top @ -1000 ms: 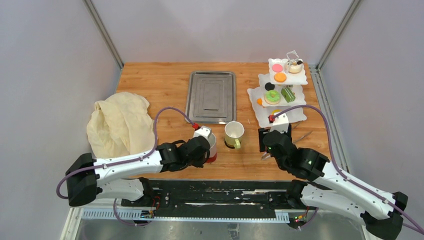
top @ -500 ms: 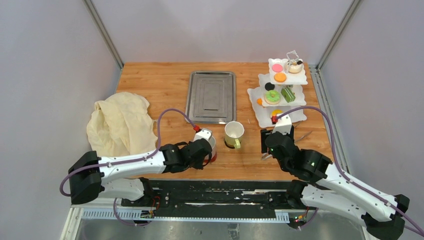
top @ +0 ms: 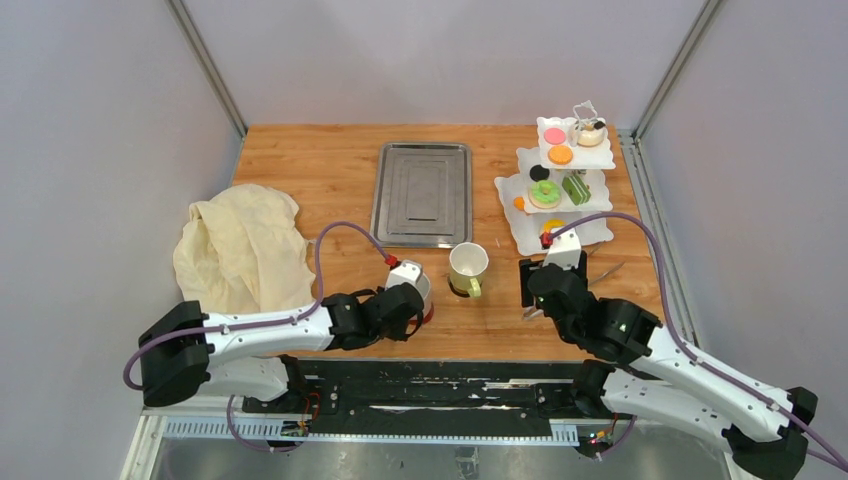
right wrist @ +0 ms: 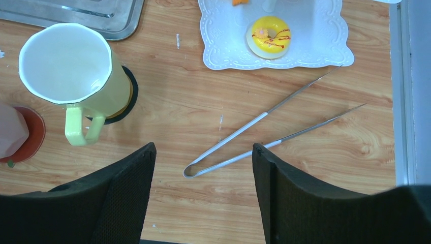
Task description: Serve the afternoon tea
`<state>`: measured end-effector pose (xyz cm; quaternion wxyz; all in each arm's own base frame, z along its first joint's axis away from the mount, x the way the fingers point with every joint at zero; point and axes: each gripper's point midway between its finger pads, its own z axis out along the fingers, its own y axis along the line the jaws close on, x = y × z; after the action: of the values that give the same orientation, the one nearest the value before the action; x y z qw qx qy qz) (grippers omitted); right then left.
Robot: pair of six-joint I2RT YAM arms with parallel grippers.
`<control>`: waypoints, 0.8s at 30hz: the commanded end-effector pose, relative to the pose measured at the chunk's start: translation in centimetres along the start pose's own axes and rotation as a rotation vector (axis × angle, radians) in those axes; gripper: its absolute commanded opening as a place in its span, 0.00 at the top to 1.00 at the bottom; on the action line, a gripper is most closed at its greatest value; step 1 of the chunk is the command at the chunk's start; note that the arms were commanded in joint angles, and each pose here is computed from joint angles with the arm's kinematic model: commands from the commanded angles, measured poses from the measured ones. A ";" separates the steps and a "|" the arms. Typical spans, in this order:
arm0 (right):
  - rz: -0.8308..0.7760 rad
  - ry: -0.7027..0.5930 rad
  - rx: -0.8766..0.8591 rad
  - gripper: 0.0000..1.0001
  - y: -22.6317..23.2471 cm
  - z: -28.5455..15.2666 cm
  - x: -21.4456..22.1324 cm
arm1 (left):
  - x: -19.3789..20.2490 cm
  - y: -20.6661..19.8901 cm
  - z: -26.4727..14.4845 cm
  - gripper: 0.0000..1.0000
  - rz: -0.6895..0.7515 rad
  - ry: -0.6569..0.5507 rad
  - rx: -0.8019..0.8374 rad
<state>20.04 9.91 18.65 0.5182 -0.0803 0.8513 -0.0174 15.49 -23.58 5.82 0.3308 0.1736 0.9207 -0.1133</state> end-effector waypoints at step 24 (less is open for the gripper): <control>-0.045 -0.018 -0.163 0.18 1.6 -1.3 -10.3 | -6.6 1.8 -11.6 0.02 -0.007 -0.132 0.061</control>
<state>22.54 13.13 25.55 0.5247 -0.1260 0.8418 0.0120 14.71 -22.04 15.02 0.3560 0.1624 0.9081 -0.1493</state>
